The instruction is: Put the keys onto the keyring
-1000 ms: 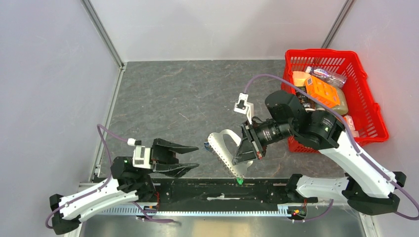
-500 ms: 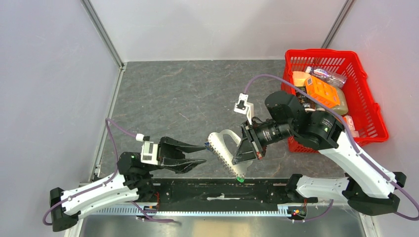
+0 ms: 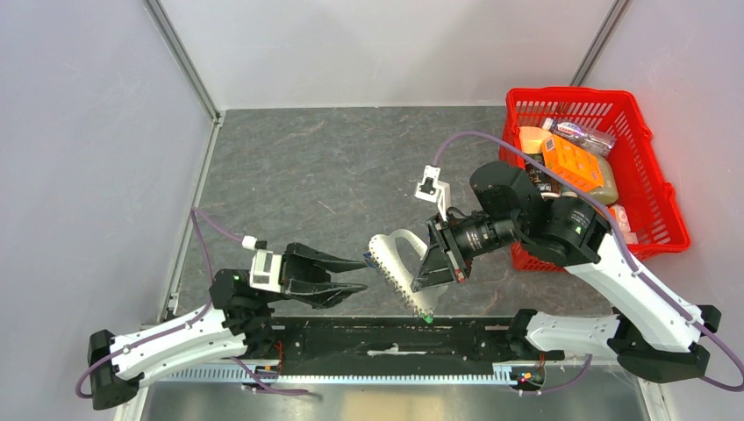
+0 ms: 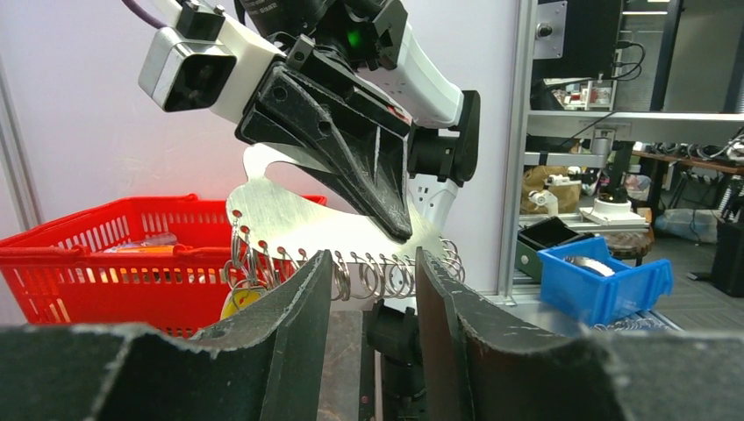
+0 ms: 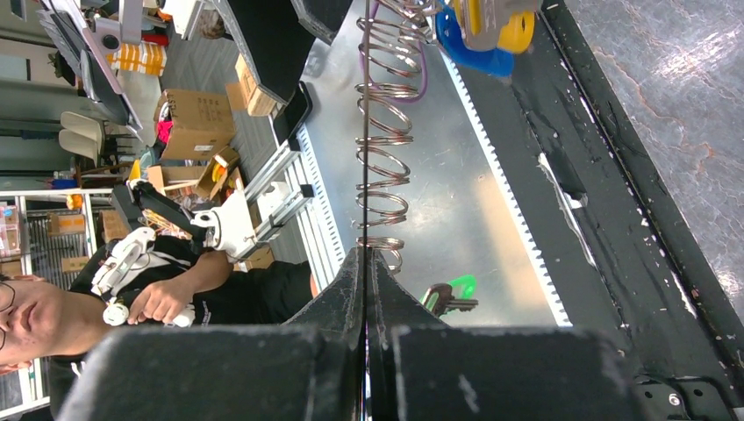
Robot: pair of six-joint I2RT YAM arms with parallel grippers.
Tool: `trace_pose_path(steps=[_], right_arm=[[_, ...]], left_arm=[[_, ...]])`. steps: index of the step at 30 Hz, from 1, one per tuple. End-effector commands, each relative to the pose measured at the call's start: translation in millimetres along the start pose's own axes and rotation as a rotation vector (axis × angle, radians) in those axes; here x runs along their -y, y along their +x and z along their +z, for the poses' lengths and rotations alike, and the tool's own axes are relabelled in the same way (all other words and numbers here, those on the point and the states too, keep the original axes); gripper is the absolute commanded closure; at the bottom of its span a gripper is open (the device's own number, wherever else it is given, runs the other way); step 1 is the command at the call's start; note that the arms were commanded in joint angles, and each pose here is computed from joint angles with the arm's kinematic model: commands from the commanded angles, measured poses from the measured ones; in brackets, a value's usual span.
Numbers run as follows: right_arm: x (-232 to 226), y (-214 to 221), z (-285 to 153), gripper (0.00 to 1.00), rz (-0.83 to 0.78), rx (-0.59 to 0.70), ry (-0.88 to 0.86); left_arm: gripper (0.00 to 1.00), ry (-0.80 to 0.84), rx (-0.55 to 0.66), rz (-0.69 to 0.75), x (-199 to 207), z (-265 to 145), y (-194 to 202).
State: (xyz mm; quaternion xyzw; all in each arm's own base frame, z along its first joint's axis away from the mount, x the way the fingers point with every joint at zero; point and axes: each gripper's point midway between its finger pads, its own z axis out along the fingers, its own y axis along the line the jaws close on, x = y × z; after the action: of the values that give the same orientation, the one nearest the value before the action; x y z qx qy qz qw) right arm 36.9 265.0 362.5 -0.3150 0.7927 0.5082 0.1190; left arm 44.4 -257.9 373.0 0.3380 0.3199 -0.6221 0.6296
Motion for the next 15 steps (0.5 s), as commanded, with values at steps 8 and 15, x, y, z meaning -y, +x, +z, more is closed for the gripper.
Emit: trace_pose_path(steps=[8,15], right_arm=[[-7.6,-9.8,-1.5,1.00,-0.054,0.049,-0.035],[-7.8,-7.9,-2.5,1.00,-0.058,0.055,-0.041]], left_arm=[[0.54,0.090,0.064,-0.026,15.2,14.3,-24.3],[0.55,0.096,0.057,-0.037,14.4,17.6,-20.8]])
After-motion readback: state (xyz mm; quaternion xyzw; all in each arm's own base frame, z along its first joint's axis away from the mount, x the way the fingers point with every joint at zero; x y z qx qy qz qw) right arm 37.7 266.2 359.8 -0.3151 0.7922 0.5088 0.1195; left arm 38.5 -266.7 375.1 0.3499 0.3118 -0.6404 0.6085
